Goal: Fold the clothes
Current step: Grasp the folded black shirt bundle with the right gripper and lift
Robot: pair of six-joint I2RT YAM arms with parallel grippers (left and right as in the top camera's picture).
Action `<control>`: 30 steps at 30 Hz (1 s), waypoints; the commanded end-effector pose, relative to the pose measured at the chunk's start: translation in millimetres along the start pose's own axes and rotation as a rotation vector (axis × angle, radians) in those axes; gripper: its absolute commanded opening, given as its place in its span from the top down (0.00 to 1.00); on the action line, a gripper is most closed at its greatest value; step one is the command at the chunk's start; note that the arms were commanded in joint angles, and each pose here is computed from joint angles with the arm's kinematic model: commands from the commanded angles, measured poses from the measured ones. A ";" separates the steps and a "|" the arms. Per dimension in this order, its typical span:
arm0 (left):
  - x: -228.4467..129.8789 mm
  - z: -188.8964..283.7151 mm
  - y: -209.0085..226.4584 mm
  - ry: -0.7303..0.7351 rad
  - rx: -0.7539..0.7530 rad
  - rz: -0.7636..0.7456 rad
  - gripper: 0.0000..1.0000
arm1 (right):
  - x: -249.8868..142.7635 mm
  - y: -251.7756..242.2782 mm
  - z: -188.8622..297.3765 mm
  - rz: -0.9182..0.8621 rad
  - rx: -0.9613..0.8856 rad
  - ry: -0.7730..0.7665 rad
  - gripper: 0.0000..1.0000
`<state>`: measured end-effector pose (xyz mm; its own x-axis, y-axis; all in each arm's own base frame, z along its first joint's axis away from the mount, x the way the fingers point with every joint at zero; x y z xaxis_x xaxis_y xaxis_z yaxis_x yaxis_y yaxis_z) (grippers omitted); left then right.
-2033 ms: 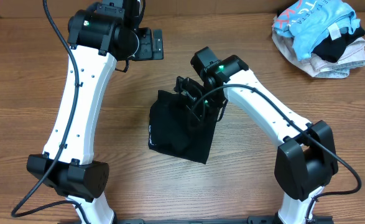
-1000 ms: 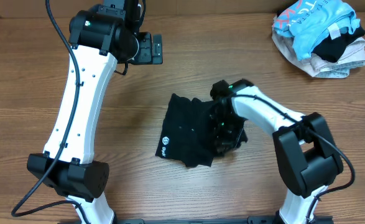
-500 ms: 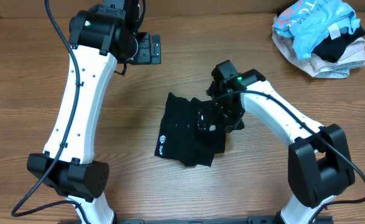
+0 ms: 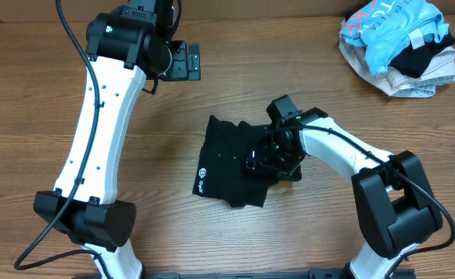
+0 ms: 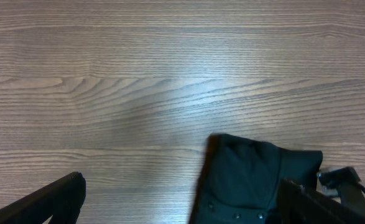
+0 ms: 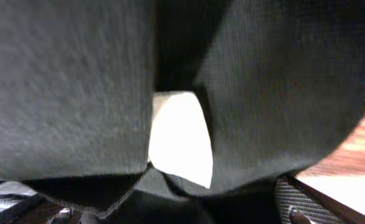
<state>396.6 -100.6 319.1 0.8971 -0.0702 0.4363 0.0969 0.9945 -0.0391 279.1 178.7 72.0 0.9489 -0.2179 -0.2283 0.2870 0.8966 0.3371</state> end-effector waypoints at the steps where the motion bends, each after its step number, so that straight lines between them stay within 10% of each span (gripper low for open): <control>1: -0.2 -0.3 3.2 -0.001 0.019 -0.017 0.00 | 3.3 6.7 2.5 -0.061 0.054 -0.018 0.00; 12: -0.1 -0.3 3.5 -0.001 0.022 -0.016 0.00 | 12.5 49.7 -4.5 0.004 0.213 -0.099 0.37; 18: -0.2 -0.3 3.3 -0.001 0.021 -0.017 0.00 | 13.9 68.0 -8.8 0.048 0.257 -0.146 0.96; 27: -0.8 -0.3 3.6 0.002 0.023 -0.017 0.00 | 36.8 54.4 0.2 0.064 0.227 -0.242 0.96; 30: -0.8 -0.3 3.6 0.002 0.023 -0.017 0.00 | 38.6 51.7 -0.2 0.076 0.201 -0.263 0.75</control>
<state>396.7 -99.8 319.0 0.8967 -0.0702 0.4370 0.0938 0.9951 -0.0326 325.7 222.8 83.8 0.9619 -0.2730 -0.0143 0.2350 0.7990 0.5536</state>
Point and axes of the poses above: each gripper's point midway between its finger pads, its own z axis back along the fingers, its own y axis along the line the jaws close on, x = y × z, the point moved 6 cm from there along z, back along the fingers, and after that the axes turned 7 degrees about -z, right-handed, at the moved point
